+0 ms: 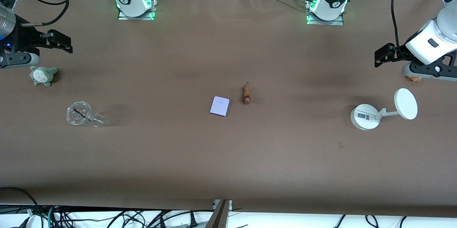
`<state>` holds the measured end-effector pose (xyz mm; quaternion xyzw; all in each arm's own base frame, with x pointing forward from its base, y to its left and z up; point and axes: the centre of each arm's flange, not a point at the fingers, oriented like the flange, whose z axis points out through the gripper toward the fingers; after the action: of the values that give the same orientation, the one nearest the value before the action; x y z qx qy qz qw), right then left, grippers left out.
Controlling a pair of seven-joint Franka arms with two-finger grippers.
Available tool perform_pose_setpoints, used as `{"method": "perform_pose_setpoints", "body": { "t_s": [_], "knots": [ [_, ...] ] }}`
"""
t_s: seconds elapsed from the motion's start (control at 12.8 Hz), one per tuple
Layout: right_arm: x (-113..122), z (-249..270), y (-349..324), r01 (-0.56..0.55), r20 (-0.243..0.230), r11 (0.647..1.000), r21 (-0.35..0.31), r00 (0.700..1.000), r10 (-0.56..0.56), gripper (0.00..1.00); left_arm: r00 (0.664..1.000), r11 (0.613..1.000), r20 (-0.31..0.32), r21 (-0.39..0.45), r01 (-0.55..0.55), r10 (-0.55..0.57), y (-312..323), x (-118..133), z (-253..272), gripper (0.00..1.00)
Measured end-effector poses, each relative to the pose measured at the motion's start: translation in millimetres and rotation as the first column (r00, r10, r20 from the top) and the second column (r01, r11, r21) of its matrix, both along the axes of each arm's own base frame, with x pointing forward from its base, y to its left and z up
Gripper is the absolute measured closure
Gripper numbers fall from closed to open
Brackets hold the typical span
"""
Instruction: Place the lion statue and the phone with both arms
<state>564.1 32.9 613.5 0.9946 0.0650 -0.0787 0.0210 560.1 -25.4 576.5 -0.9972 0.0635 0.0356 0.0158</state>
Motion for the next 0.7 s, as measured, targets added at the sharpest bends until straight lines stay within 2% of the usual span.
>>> {"method": "perform_pose_setpoints", "body": {
  "t_s": [0.7],
  "knots": [
    [3.5, -6.9, -0.5, 0.001, -0.012, 1.000, 0.000, 1.000, -0.001, 0.00, 1.000, 1.000, 0.005, 0.000, 0.000, 0.000, 0.0, 0.4, 2.7, 0.00]
  ]
}}
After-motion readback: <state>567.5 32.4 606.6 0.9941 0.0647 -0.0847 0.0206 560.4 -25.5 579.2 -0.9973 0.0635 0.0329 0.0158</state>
